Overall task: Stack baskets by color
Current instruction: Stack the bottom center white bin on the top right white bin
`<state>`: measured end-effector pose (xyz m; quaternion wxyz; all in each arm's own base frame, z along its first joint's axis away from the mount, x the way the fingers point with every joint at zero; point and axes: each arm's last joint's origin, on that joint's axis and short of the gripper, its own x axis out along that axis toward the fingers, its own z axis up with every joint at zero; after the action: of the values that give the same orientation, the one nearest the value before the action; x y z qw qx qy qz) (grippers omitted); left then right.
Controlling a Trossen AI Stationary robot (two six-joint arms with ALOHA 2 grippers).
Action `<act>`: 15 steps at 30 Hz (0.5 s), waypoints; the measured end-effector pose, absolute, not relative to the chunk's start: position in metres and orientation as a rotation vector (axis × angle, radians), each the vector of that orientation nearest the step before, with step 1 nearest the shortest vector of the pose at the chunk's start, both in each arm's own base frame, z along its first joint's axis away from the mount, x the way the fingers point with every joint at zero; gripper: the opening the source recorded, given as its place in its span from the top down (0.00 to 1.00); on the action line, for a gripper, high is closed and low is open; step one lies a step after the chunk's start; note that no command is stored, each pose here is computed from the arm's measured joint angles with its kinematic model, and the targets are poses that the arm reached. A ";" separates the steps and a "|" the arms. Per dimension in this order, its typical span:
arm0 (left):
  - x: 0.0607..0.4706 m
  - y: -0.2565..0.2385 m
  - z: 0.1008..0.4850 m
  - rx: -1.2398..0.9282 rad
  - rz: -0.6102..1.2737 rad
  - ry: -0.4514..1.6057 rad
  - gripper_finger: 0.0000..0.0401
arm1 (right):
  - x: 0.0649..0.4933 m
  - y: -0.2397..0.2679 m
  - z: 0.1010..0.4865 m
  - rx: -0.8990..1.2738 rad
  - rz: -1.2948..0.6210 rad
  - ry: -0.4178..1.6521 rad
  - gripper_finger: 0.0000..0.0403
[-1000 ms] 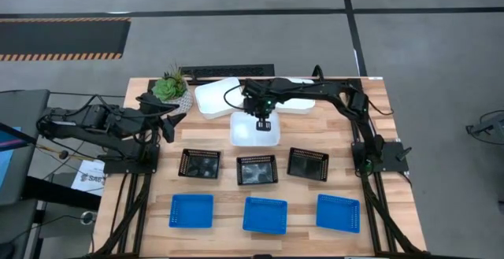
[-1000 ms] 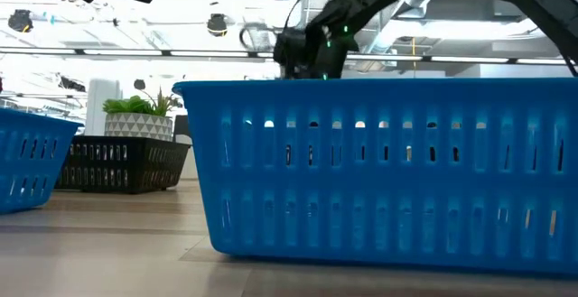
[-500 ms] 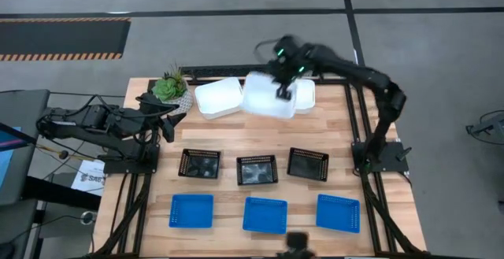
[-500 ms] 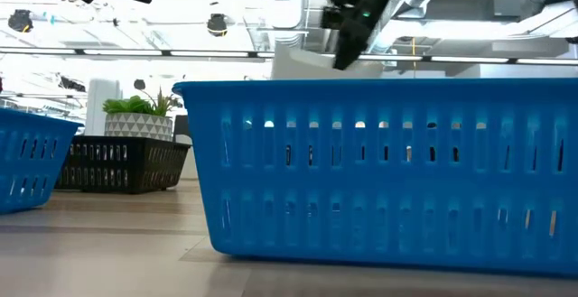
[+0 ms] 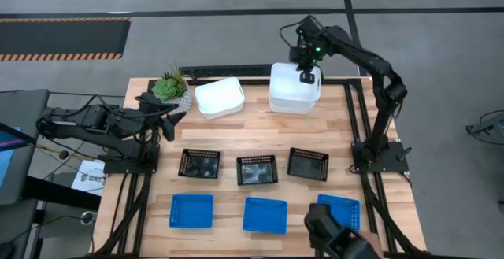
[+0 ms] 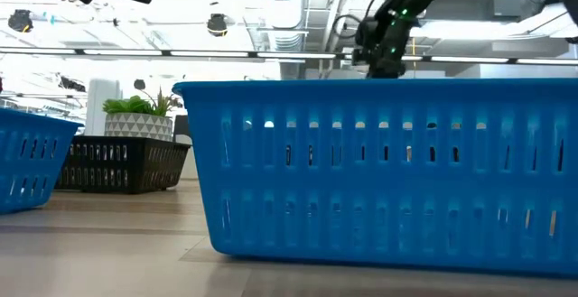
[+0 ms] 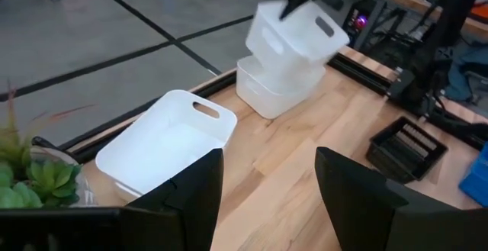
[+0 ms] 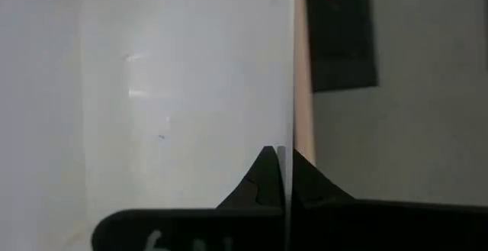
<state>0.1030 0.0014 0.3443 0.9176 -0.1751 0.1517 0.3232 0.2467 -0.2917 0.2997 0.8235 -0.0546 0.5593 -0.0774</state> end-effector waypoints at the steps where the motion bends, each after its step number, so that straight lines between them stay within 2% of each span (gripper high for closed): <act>1: 0.103 0.002 0.344 -0.361 0.672 0.308 0.51 | 0.249 -0.294 0.294 -0.111 -0.155 1.198 1.00; 9: 0.103 0.002 0.344 -0.381 0.681 0.298 0.51 | 0.258 -0.307 0.259 -0.070 -0.094 1.265 1.00; 15: 0.102 0.002 0.345 -0.377 0.689 0.294 0.51 | 0.247 -0.312 0.266 -0.054 -0.129 1.259 1.00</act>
<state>0.1025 0.0020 0.3446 0.9134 -0.1830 0.1429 0.3344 0.2467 -0.3121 0.2655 0.8060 -0.0253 0.5882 -0.0601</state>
